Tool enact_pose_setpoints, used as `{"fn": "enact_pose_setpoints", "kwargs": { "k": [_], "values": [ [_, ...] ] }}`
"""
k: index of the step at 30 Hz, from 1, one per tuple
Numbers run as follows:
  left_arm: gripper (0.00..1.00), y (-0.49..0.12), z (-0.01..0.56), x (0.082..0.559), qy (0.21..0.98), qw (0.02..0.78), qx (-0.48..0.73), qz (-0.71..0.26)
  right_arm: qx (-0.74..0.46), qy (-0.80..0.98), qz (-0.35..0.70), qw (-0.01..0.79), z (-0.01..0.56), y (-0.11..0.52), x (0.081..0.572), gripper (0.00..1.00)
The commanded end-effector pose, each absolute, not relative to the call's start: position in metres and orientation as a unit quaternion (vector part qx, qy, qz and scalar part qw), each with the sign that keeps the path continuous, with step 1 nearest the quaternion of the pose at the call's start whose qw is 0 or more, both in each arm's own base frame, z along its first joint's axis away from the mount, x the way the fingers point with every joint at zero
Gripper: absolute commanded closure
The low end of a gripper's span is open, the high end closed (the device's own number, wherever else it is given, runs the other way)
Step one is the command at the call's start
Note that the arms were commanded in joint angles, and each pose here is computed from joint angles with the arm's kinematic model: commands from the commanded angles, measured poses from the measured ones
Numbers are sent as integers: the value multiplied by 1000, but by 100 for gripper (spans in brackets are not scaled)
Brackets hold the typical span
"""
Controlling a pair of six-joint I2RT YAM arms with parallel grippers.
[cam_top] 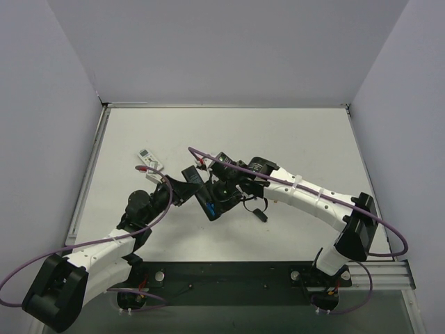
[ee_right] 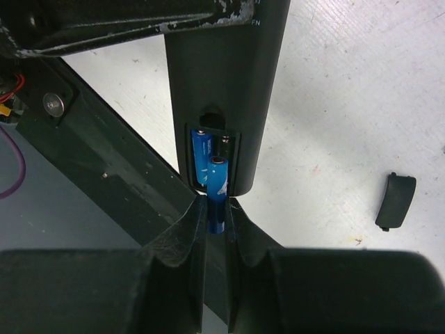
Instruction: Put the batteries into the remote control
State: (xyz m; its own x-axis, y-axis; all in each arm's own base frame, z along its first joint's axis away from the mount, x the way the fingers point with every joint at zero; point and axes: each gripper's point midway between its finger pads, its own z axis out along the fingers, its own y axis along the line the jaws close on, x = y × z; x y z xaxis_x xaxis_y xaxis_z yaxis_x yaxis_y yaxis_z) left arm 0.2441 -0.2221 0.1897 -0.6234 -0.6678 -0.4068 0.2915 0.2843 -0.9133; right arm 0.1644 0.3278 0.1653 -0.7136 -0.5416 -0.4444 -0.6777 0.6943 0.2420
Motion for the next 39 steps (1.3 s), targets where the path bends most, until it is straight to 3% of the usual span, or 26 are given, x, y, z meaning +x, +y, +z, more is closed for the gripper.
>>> {"fn": "enact_pose_setpoints", "kwargs": {
  "k": [1, 10, 30, 39],
  "values": [
    [100, -219, 220, 245, 644, 439, -134, -612, -345, 904, 190, 165, 169, 329, 161, 100],
    [100, -221, 221, 243, 640, 430, -137, -622, -331, 912, 159, 180, 164, 323, 173, 100],
    [100, -222, 224, 240, 626, 413, -151, -644, -333, 915, 151, 171, 164, 327, 175, 86],
    [100, -219, 223, 242, 622, 401, -178, -648, -343, 914, 146, 161, 165, 328, 171, 85]
  ]
}}
